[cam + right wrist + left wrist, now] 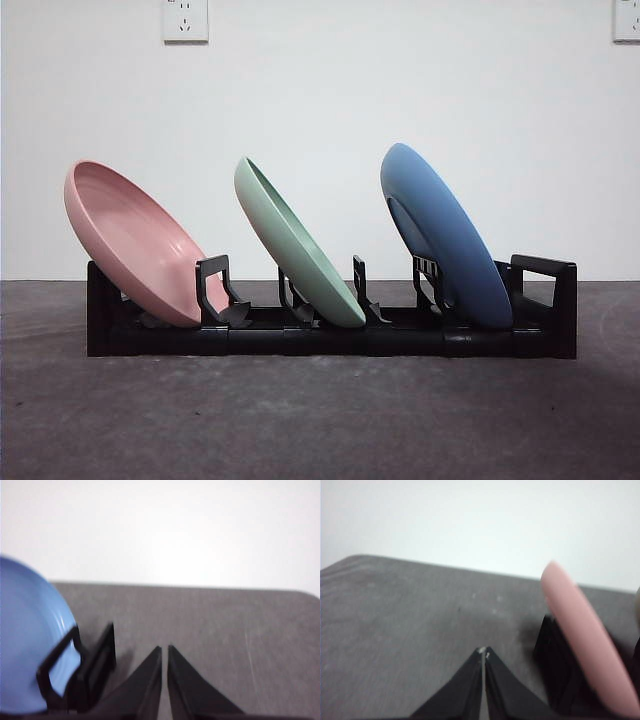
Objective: Place the plate
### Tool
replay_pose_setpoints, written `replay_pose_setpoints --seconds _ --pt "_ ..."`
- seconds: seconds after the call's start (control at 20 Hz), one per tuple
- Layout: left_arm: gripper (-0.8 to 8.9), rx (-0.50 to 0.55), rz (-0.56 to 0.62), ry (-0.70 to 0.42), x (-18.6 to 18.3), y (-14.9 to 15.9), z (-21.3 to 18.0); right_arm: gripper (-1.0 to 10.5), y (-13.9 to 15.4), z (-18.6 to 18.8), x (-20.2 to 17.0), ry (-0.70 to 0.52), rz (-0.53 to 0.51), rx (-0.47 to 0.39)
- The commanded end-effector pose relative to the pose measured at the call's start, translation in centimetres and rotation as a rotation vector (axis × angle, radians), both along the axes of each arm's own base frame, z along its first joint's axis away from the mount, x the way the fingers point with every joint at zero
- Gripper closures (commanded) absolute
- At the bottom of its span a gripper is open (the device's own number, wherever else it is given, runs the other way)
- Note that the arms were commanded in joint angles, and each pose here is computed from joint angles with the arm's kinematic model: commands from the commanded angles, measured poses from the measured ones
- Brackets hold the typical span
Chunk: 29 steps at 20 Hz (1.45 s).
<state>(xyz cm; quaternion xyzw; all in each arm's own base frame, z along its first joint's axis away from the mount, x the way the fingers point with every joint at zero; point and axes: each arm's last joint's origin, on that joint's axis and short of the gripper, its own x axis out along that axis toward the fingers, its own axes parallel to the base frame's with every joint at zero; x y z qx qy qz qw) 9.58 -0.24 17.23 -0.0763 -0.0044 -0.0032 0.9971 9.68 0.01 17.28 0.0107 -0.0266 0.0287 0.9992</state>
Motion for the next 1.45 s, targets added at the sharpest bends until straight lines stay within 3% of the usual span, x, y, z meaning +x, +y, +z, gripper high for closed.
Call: replay_pose_setpoints --seconds 0.05,0.35,0.55,0.85,1.45 --pt "8.06 -0.058 -0.009 -0.01 0.1 0.0 -0.3 9.3 0.0 0.5 0.0 -0.056 0.007 0.037" --pt "8.06 -0.174 -0.043 -0.075 0.1 -0.1 0.4 9.3 0.0 1.5 -0.2 -0.145 0.027 0.224" --pt "8.05 -0.245 -0.057 -0.04 -0.5 -0.1 2.1 9.3 0.0 2.8 -0.6 -0.064 0.025 0.355" --pt "8.04 -0.222 -0.046 0.137 -1.8 -0.1 6.6 9.3 0.1 5.8 -0.8 0.088 0.018 0.353" --pt "8.04 -0.156 -0.144 0.495 -0.1 -0.5 11.7 9.3 0.9 10.8 1.6 0.473 0.22 0.309"
